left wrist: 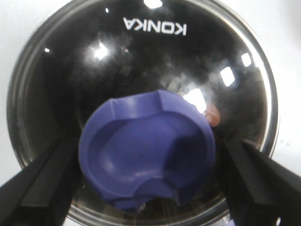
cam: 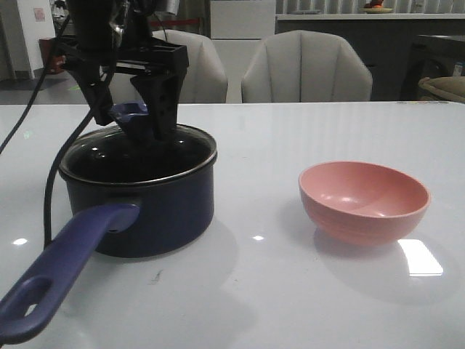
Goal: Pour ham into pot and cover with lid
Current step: 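Open the left gripper and raise it off the knob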
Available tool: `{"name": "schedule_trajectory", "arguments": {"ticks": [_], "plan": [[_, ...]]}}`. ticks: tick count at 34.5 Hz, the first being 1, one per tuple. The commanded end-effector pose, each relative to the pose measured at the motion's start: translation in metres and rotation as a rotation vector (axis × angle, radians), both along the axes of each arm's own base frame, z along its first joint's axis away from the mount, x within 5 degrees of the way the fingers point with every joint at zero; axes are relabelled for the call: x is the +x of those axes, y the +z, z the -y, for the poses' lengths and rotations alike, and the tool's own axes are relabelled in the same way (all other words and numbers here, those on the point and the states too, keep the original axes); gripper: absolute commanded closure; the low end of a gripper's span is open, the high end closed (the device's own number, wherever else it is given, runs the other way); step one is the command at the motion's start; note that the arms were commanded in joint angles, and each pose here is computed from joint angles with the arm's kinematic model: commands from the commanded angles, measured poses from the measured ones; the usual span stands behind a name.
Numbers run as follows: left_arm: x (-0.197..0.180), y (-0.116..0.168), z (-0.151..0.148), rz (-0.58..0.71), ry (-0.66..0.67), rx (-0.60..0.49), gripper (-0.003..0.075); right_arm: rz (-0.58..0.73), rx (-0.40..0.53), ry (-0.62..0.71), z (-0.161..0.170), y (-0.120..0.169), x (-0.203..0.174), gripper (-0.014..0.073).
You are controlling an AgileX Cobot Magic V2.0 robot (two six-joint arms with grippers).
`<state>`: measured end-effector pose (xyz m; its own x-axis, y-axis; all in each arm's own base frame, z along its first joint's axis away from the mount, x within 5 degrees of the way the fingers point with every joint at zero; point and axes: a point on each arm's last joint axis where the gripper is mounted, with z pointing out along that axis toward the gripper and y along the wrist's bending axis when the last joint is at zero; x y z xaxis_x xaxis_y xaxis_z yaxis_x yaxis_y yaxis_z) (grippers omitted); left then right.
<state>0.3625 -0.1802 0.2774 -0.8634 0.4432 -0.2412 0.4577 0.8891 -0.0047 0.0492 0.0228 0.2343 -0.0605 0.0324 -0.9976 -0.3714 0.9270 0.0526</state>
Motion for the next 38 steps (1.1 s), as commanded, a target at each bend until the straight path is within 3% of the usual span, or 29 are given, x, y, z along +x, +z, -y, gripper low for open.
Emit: {"name": "schedule_trajectory", "arguments": {"ticks": [1,11,22,29,38], "plan": [[-0.006,0.037,-0.001,0.096,-0.005,-0.046,0.0117,0.079,0.024,-0.021,0.002,0.014,0.0,0.0433],[-0.01,0.077,-0.001,0.175,-0.006,-0.101,0.0117,0.079,0.024,-0.021,0.002,0.014,0.0,0.0433],[-0.05,0.118,-0.019,0.282,-0.07,-0.149,0.0117,0.079,0.024,-0.021,0.002,0.014,0.0,0.0433],[-0.085,0.122,-0.036,0.375,-0.068,-0.198,0.0117,0.079,0.024,-0.021,0.002,0.014,0.0,0.0433],[-0.143,0.105,-0.065,0.408,-0.063,-0.218,0.0117,0.079,0.024,-0.021,0.002,0.014,0.0,0.0433]]}}
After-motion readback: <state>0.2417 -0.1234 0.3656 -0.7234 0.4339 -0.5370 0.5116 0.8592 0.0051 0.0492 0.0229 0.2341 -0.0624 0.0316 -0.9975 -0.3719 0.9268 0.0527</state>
